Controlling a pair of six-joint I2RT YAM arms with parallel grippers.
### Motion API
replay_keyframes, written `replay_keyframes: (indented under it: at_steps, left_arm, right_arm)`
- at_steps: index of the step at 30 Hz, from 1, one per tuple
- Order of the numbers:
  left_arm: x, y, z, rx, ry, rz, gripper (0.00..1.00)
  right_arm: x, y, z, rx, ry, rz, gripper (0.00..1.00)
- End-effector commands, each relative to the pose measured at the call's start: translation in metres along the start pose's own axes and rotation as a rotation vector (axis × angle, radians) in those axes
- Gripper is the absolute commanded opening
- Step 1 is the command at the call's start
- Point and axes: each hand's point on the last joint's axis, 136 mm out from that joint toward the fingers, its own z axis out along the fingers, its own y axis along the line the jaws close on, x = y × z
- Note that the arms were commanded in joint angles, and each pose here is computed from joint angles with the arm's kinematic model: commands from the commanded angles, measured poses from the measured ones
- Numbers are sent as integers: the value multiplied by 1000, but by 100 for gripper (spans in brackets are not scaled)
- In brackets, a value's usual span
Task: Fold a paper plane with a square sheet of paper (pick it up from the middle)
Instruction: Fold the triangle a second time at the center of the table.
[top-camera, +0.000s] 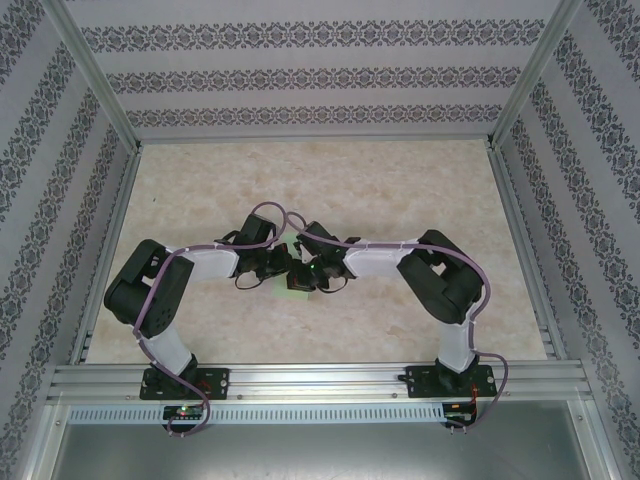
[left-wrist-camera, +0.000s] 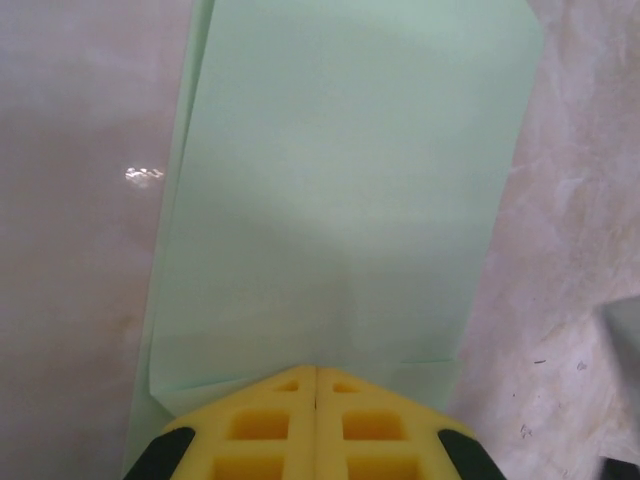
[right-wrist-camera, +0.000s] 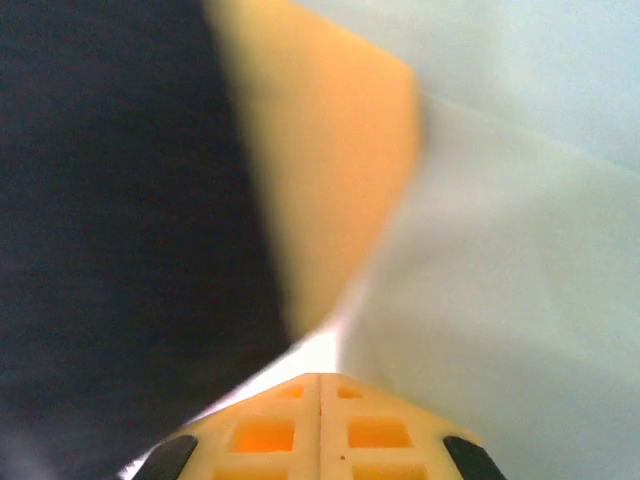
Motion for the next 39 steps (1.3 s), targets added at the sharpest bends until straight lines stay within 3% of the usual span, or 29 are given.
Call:
replay_keyframes:
  at_steps: [1, 10, 27, 33, 39]
  left_arm:
    - [10, 16, 3, -52, 18, -9, 2]
    - [10, 19, 3, -67, 16, -15, 2]
    - [12, 26, 8, -92, 27, -30, 0]
    - [12, 24, 7, -79, 31, -14, 0]
    - [14, 24, 8, -78, 35, -14, 0]
  right_arm:
    - [7, -17, 7, 38, -2, 26, 2]
    - [30, -32, 6, 13, 66, 65, 3]
    - [51, -41, -20, -90, 21, 158, 5]
    - [21, -2, -41, -142, -58, 82, 6]
    - [-7, 7, -31, -127, -81, 75, 5]
